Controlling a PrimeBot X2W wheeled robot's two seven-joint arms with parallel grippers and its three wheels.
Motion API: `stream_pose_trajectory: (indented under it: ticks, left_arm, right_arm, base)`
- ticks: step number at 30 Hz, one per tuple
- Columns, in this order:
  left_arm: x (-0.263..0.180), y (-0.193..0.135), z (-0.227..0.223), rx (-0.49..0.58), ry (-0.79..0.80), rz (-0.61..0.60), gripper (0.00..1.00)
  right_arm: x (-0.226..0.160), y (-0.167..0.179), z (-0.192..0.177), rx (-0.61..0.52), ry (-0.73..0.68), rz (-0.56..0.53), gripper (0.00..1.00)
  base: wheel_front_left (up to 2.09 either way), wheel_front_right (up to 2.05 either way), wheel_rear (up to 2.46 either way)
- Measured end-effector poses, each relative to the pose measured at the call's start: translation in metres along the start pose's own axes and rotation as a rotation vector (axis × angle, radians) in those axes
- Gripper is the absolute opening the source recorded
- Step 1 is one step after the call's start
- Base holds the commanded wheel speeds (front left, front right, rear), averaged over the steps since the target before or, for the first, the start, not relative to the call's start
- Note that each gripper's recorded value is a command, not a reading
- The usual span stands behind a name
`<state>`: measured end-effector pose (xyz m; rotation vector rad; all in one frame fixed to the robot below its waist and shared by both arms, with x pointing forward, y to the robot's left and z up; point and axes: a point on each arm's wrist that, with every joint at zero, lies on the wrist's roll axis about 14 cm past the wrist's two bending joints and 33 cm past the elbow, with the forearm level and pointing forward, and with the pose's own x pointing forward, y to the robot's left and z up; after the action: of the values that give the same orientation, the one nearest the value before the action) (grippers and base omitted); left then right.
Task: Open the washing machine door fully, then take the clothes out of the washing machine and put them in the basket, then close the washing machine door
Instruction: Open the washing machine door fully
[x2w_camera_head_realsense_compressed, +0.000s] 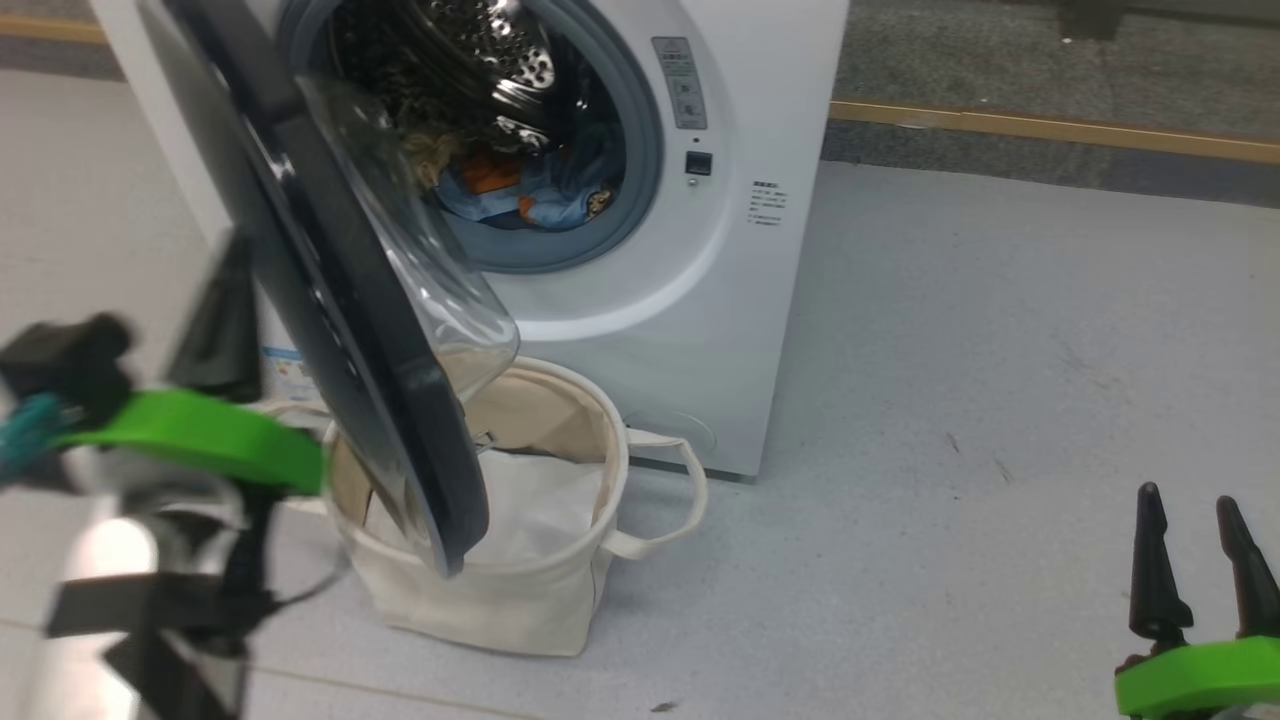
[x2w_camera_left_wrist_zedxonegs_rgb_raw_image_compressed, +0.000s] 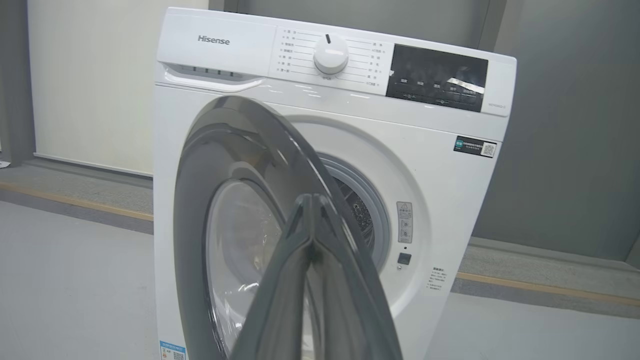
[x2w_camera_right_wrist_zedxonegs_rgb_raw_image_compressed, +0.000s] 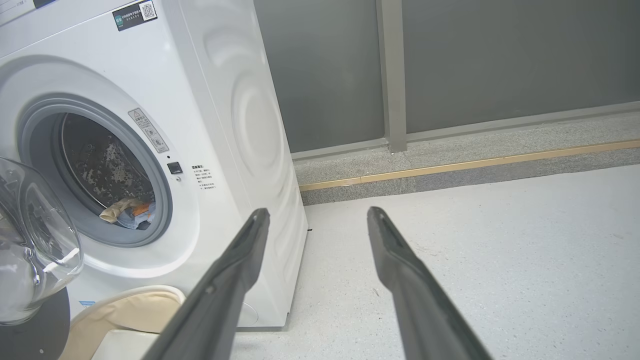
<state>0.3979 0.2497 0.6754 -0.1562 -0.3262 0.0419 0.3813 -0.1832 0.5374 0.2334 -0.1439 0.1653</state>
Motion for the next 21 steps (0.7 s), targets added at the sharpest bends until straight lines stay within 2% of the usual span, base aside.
stream_pose_trajectory:
  ticks: [6,11,17,21]
  left_arm:
    - [-0.004,-0.070,0.008,-0.061,0.043,-0.091,0.00]
    - [-0.010,-0.100,-0.029,-0.101,0.184,-0.097,0.00]
    - [-0.026,-0.107,-0.097,-0.139,0.354,-0.059,0.00]
    - [-0.032,-0.101,-0.128,-0.163,0.403,-0.002,0.00]
  right_arm:
    - [0.002,0.003,-0.009,0.003,0.027,0.012,1.00]
    - [0.005,0.006,-0.014,0.017,0.039,0.020,1.00]
    - [0.007,0.000,-0.018,0.021,0.050,0.005,1.00]
    - [0.008,-0.004,-0.018,0.018,0.047,-0.004,1.00]
  base:
    - [0.00,0.00,0.00]
    - [0.00,0.00,0.00]
    - [0.00,0.00,0.00]
    - [0.00,0.00,0.00]
